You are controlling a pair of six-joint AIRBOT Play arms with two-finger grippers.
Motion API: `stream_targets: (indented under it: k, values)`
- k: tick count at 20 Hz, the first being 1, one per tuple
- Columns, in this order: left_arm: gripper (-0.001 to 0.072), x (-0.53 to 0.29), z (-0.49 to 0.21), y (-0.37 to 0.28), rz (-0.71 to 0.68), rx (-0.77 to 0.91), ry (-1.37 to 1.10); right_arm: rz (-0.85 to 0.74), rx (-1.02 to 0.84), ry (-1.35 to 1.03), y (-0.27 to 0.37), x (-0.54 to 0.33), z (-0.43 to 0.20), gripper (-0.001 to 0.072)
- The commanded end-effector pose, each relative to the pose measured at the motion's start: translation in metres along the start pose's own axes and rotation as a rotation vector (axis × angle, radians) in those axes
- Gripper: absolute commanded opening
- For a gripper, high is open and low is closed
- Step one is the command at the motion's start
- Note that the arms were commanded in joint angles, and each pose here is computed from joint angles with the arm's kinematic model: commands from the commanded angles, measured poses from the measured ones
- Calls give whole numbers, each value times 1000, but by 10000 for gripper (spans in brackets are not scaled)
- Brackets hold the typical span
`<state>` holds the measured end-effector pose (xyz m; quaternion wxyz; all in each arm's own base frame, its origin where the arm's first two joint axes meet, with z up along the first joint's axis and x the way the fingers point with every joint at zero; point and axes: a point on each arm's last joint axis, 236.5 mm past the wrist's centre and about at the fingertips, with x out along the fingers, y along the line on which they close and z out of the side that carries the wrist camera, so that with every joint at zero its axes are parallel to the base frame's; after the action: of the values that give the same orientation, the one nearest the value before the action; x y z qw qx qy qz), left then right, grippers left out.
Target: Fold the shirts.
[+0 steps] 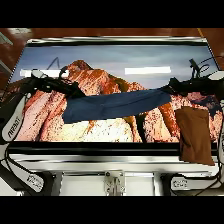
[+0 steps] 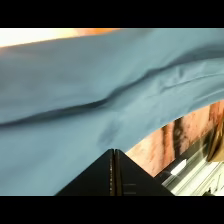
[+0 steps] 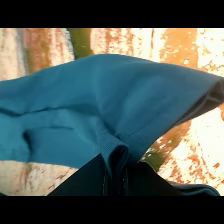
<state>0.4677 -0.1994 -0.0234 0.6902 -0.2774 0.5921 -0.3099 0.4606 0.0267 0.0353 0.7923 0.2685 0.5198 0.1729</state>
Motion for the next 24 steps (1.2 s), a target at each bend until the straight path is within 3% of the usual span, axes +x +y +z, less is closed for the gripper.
stream_targets:
  k: [1, 5, 18, 21, 24]
  values:
    - [44, 62, -9, -58, -35, 88, -10, 17, -31, -51, 42, -45, -3, 74]
    - [43, 118, -24, -115, -94, 125, -50, 27, -40, -123, 75, -82, -4, 74]
    - [43, 254, -84, -199, -345, -82, 37, 60, -61, -122, 135, -143, -53, 75]
    - [41, 249, -79, -193, -349, -81, 47, 57, -62, -129, 135, -145, -52, 75]
    - [40, 207, -60, -170, -313, 23, 77, 76, -45, -142, 133, -138, -42, 74]
